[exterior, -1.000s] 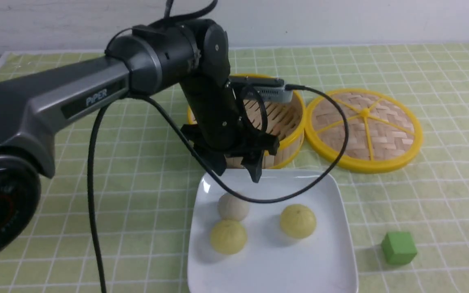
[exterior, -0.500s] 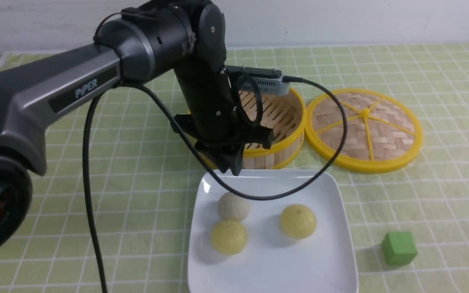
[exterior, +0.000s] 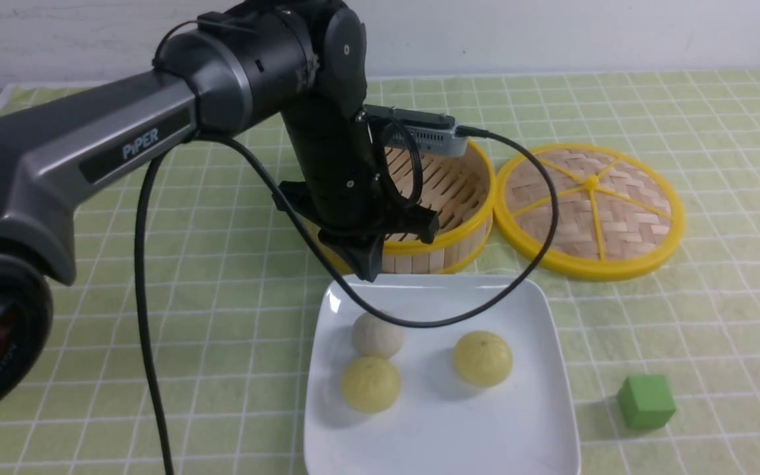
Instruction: Put the steamed buns into the plate on the green tablecloth.
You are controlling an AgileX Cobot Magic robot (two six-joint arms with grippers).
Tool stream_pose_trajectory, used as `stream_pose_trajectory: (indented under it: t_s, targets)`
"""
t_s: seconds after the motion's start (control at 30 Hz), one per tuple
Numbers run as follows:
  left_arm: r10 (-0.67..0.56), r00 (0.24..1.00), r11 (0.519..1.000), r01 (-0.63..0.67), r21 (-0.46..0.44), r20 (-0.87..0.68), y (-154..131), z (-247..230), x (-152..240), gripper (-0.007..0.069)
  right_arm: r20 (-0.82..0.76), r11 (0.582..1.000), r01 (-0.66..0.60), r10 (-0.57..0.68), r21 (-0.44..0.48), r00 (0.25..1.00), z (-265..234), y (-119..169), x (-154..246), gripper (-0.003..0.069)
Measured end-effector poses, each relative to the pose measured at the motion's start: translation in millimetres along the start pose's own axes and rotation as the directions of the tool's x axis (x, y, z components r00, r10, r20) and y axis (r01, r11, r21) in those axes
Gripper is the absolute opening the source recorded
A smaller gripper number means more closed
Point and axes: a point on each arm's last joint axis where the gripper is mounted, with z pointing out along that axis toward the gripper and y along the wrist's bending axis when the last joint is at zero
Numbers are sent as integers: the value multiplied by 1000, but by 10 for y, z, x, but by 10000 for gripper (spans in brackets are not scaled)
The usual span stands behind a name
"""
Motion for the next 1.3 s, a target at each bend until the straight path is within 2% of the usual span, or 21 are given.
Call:
stream_pose_trajectory:
  t_s: [0.8,0.97,1.0,1.03,1.07,1.1,1.13,1.23,1.3]
  targets:
    - [22,1000,998,-24,-64,-17,59,-2,15,15,21,1000,4,-4,3,1000,-10,-7,31,4]
    - [35,999,994,-36,-100,-20,92,-5,15,19,26,989,-17,13,150,1000,45,-117,325,6]
    - [38,999,993,-40,-108,-19,99,-7,13,19,8,979,-24,22,202,1000,77,-158,421,8]
    - [40,999,993,-42,-114,-18,104,-14,13,19,0,977,-26,26,211,1000,89,-168,452,8]
    - [46,999,991,-47,-127,-11,113,-46,15,19,-30,960,-37,48,277,998,126,-221,569,10]
    - [47,999,990,-47,-129,-10,114,-52,16,19,-31,958,-38,49,284,998,125,-225,570,10]
    - [55,998,988,-53,-145,10,121,-139,24,19,-60,939,-47,72,342,996,150,-272,677,12]
    - [66,997,985,-58,-165,48,123,-312,46,19,-84,921,-47,86,386,993,169,-314,774,12]
    - [78,991,982,-57,-179,113,111,-609,104,19,-102,903,-42,95,427,990,190,-359,876,12]
